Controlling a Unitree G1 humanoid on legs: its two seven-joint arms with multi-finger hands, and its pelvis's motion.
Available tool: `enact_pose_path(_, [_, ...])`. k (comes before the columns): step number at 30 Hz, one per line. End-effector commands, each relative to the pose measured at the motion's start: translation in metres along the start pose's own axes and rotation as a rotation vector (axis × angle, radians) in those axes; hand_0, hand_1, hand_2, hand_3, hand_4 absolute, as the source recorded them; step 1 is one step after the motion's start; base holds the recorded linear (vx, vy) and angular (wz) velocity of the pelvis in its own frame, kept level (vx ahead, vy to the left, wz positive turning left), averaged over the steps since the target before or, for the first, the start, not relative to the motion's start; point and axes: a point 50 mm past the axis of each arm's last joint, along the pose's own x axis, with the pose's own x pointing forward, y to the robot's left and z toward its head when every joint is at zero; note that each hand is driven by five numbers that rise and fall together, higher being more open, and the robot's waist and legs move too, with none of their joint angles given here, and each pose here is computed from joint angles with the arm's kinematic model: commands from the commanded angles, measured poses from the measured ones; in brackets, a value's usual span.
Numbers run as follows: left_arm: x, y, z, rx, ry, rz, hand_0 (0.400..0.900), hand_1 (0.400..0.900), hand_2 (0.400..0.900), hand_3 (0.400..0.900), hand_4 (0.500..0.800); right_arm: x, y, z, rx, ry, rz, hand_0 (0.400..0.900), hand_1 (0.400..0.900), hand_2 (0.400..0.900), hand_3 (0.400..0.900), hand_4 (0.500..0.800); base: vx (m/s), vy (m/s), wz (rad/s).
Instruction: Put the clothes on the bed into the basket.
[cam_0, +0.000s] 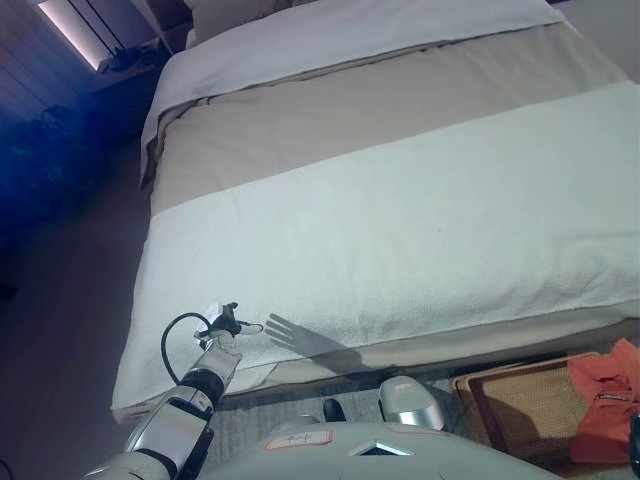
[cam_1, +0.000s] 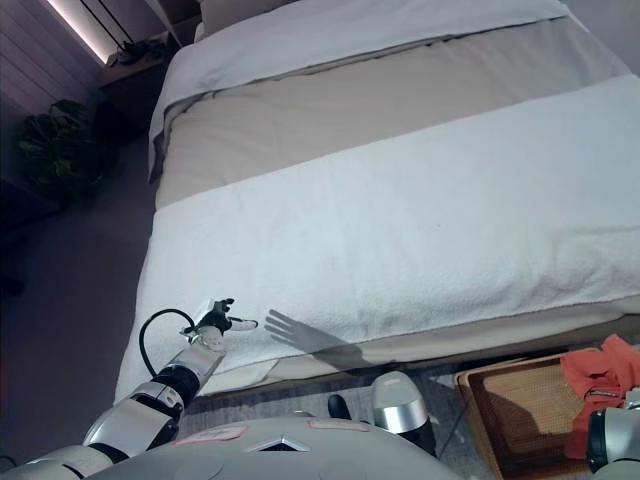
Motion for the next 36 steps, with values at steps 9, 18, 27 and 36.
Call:
enact_pose_path(9, [0.008, 0.032, -0.007, 0.059, -0.008, 0.100, 0.900, 0.900, 0.900, 0.900, 0.800, 0.006, -0.056, 0.005, -0.051, 0.023, -0.163, 0.900, 0.900, 0.900, 0.900, 0.800, 0.001, -0.005, 0.04])
enact_pose_path(18, [0.008, 0.032, -0.020, 0.065, 0.038, 0.089, 0.900, 0.900, 0.900, 0.900, 0.800, 0.004, -0.038, 0.008, -0.091, 0.012, -0.111, 0.900, 0.900, 0.900, 0.900, 0.800, 0.006, -0.004, 0.03])
enact_pose_path(27, [0.007, 0.031, -0.029, 0.029, 0.085, 0.110, 0.900, 0.900, 0.900, 0.900, 0.800, -0.027, 0.035, 0.067, -0.072, -0.320, 0.013, 0.900, 0.900, 0.900, 0.900, 0.800, -0.019, 0.005, -0.04])
enact_pose_path(36, [-0.005, 0.014, -0.050, -0.030, 0.109, 0.085, 0.900, 0.900, 0.900, 0.900, 0.800, -0.121, 0.130, 0.113, -0.066, -0.796, 0.285, 0.900, 0.900, 0.900, 0.900, 0.800, -0.044, 0.014, -0.01])
